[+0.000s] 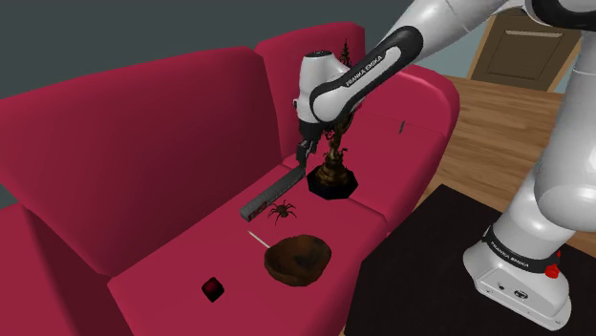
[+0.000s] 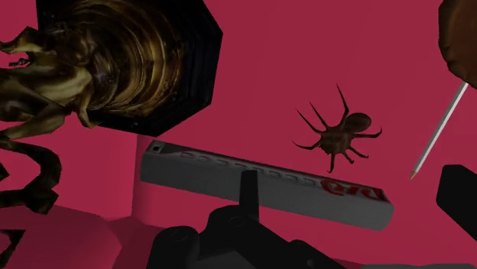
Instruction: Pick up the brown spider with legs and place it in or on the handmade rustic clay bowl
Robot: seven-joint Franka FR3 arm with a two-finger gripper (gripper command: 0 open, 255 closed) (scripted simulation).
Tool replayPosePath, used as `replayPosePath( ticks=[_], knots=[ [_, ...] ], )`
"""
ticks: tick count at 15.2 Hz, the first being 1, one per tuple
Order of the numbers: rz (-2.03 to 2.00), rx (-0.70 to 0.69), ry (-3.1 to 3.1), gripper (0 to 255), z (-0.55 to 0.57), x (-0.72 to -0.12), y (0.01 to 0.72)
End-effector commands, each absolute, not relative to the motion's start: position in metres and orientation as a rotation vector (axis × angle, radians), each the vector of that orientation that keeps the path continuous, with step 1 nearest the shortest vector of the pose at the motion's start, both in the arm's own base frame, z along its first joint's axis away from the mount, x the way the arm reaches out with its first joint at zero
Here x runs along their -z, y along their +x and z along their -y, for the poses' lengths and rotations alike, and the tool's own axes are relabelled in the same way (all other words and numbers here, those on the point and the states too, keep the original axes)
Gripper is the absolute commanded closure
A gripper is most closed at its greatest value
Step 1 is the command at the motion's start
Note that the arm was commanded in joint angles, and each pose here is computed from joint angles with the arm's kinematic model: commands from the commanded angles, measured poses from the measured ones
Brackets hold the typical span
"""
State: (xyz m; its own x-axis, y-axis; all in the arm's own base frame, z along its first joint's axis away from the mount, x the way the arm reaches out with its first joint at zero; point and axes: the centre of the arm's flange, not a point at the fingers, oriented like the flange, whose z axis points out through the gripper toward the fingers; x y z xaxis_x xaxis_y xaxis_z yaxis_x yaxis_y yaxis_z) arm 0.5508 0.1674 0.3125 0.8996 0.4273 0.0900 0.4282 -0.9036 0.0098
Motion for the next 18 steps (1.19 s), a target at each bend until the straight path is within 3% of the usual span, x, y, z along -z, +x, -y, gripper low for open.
replayPosePath(
  ticks=[1,18],
  knots=[
    [0.732,0.131,-3.041,0,-0.179,-0.289,0.563],
    [1.036,0.052,-2.952,0,-0.269,-0.123,0.623]
  ],
)
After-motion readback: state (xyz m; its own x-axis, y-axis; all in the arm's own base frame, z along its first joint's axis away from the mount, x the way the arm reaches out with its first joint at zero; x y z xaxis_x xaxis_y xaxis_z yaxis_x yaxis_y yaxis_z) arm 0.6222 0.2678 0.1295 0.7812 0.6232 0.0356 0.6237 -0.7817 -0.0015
